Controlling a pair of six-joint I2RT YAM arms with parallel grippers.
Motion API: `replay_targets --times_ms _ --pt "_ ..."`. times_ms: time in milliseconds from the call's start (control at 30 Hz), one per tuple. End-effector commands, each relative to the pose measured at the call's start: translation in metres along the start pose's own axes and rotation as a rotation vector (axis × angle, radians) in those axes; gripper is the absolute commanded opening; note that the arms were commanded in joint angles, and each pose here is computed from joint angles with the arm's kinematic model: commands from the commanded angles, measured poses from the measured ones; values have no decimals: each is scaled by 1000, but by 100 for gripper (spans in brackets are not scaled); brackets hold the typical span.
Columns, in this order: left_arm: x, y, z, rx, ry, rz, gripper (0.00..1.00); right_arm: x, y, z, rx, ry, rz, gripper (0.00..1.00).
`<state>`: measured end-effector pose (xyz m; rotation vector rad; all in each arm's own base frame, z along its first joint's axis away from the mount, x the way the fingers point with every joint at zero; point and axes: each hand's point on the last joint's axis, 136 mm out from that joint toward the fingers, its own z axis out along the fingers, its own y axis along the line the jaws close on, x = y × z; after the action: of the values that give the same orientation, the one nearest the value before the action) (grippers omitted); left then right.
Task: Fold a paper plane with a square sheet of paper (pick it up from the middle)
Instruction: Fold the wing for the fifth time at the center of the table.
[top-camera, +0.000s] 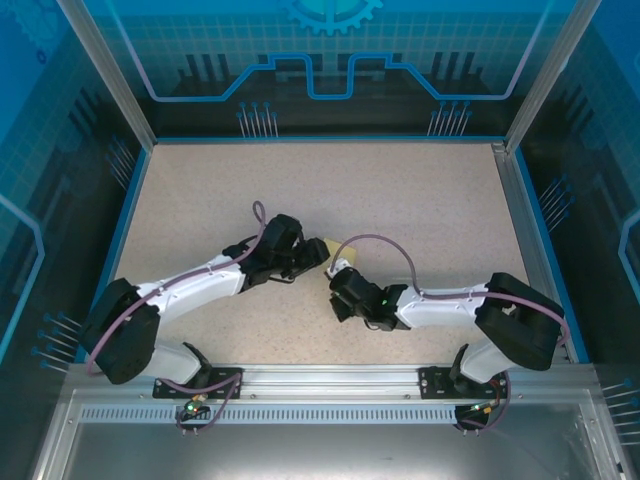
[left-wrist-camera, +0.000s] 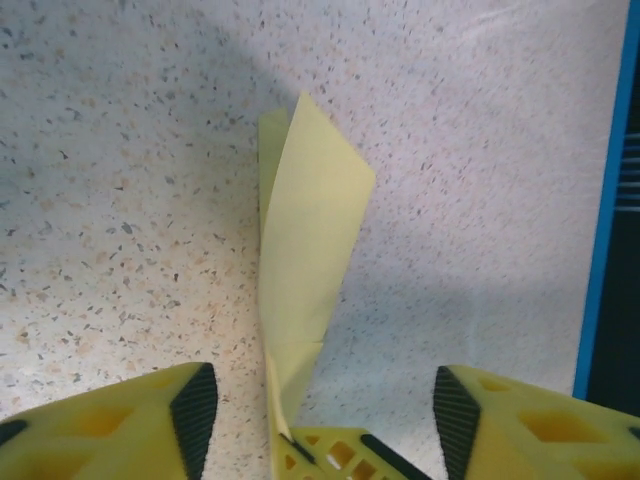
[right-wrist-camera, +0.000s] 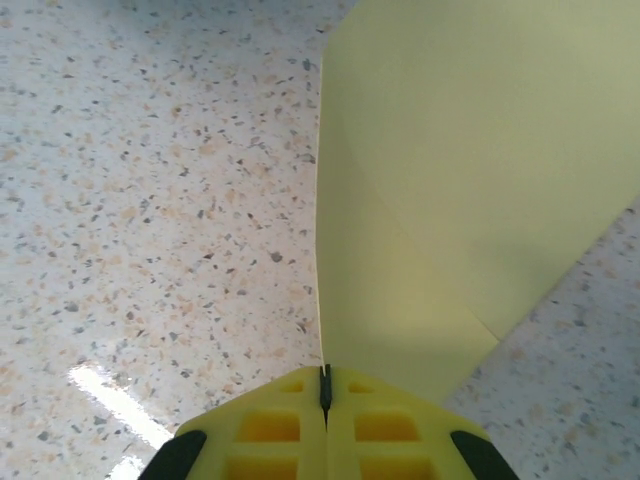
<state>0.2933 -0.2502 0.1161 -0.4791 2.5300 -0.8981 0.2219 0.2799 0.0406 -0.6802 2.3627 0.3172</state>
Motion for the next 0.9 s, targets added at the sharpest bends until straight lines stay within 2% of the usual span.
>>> replay_targets --times_ms 0,233,367,567,700,867 --pt "3 26 2 -84 6 5 67 -9 19 -6 -133 -42 -18 0" --pt "12 23 32 -79 129 -29 69 -2 11 -6 -101 -35 -60 0" --pt "13 23 49 -82 172 -47 65 2 8 -7 -92 -32 -67 1" --pt "12 17 62 -77 209 -36 45 5 1 -8 -58 -22 -65 7" --pt "14 17 66 -85 234 -26 25 3 -5 -13 -14 -25 -68 17" --pt "16 10 69 -53 256 -31 11 -2 -6 -19 73 -35 -126 25"
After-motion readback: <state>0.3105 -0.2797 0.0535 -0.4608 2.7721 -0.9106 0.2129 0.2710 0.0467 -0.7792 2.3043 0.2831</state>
